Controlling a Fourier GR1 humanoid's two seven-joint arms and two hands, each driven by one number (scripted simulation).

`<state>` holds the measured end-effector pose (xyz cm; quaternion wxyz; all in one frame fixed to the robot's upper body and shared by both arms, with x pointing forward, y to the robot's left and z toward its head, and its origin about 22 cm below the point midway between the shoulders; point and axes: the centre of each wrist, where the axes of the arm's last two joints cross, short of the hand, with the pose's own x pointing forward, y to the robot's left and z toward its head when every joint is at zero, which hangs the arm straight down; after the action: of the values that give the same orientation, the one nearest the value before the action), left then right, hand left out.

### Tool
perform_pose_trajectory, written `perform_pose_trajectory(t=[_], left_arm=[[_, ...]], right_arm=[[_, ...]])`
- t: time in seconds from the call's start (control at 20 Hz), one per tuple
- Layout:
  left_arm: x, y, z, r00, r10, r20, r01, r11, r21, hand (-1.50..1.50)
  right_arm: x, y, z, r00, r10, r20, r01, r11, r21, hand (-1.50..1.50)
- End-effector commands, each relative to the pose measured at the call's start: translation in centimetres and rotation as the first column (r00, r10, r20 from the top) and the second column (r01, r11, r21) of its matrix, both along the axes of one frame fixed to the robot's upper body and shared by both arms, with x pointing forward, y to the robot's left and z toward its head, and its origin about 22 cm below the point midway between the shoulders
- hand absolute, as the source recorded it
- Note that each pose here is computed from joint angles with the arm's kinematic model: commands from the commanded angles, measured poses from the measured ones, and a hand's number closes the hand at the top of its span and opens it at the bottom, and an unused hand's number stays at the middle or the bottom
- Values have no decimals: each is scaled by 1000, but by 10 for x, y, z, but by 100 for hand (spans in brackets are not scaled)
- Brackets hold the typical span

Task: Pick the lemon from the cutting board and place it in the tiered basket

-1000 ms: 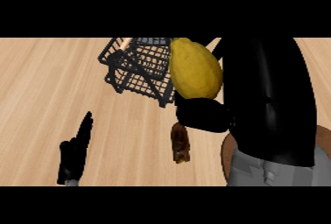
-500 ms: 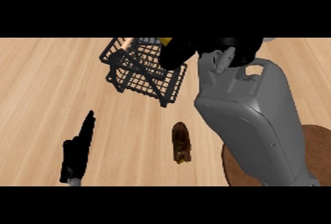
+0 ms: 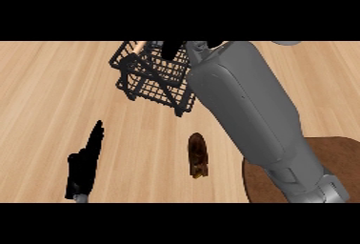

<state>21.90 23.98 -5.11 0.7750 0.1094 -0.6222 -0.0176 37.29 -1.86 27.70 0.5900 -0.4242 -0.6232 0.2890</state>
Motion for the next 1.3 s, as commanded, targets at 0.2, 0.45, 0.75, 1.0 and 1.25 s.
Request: perform_pose_trajectory(t=[0.2, 0.45, 0.75, 1.0, 1.25], left_arm=[[0, 5, -14, 1000, 3, -30, -3, 1000, -15, 0], [6, -18, -2, 999, -11, -41, 11, 1000, -3, 0], [4, 3, 0, 999, -34, -12, 34, 999, 11, 0], [7, 3, 5, 999, -30, -30, 30, 1000, -5, 0], [-16, -3, -15, 999, 4, -52, -4, 1000, -3, 0]], right_arm=[[37, 7, -42, 995, -74, -74, 75, 997, 13, 150], [42, -1, -82, 993, -74, -88, 89, 981, 175, 150], [51, -18, -90, 997, -47, -65, 72, 879, 470, -150], [52, -14, -60, 998, -53, 28, 23, 764, 645, -150], [49, -18, -66, 970, -162, 184, -4, 739, 673, -150]])
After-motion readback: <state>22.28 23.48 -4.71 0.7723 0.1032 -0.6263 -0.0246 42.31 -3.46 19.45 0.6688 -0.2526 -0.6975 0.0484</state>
